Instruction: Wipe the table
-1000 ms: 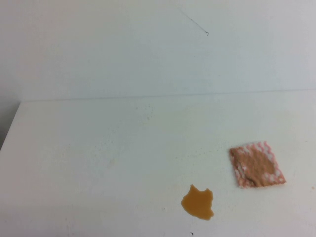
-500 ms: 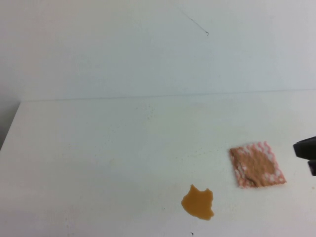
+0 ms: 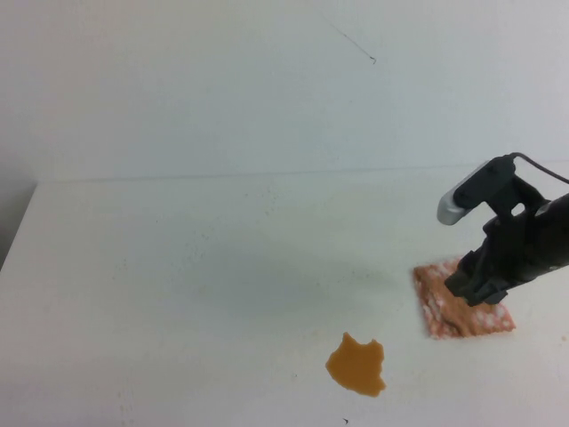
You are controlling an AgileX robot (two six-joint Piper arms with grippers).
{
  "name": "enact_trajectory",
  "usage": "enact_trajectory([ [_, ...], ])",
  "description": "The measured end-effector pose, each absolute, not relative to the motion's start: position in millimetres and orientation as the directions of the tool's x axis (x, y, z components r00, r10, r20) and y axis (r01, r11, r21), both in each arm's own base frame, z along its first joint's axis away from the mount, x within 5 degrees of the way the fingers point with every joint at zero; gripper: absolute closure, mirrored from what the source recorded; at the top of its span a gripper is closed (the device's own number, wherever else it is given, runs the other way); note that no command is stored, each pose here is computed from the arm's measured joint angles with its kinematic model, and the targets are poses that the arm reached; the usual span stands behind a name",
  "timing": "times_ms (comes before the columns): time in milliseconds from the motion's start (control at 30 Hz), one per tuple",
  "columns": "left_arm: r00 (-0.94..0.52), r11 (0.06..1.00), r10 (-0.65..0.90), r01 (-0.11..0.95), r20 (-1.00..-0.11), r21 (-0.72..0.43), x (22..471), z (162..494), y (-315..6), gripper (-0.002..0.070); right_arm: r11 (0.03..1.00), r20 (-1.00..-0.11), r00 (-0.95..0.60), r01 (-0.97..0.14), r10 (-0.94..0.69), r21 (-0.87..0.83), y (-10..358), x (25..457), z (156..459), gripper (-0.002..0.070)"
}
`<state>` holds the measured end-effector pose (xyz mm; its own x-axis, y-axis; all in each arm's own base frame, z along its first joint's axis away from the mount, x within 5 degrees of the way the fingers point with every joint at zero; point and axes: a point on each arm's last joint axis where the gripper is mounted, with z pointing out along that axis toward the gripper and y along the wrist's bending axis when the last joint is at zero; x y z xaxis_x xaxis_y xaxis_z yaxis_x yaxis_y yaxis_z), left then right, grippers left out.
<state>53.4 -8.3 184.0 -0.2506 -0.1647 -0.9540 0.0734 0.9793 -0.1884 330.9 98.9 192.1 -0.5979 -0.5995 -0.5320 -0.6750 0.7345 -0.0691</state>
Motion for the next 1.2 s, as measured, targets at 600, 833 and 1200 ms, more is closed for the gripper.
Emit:
enact_trajectory([
  [600, -0.251, 0.979, -0.166, 0.073, -0.954, -0.19, 53.4, 184.0, -8.3, 0.0678, 0.687, -0.374, -0.618, -0.723, -0.691, -0.074, 104.3, 377.7, 121.3, 0.0286],
  [833, -0.251, 0.979, -0.166, 0.073, -0.954, -0.19, 53.4, 184.0, -8.3, 0.0678, 0.67, -0.347, -0.616, -0.741, -0.707, -0.05, 114.7, 376.0, 114.0, 0.06],
  [1200, -0.251, 0.979, -0.164, 0.073, -0.954, -0.188, 53.4, 184.0, -8.3, 0.0678, 0.591, -0.349, -0.542, -0.806, -0.765, -0.043, 166.1, 357.7, 114.6, 0.0635],
])
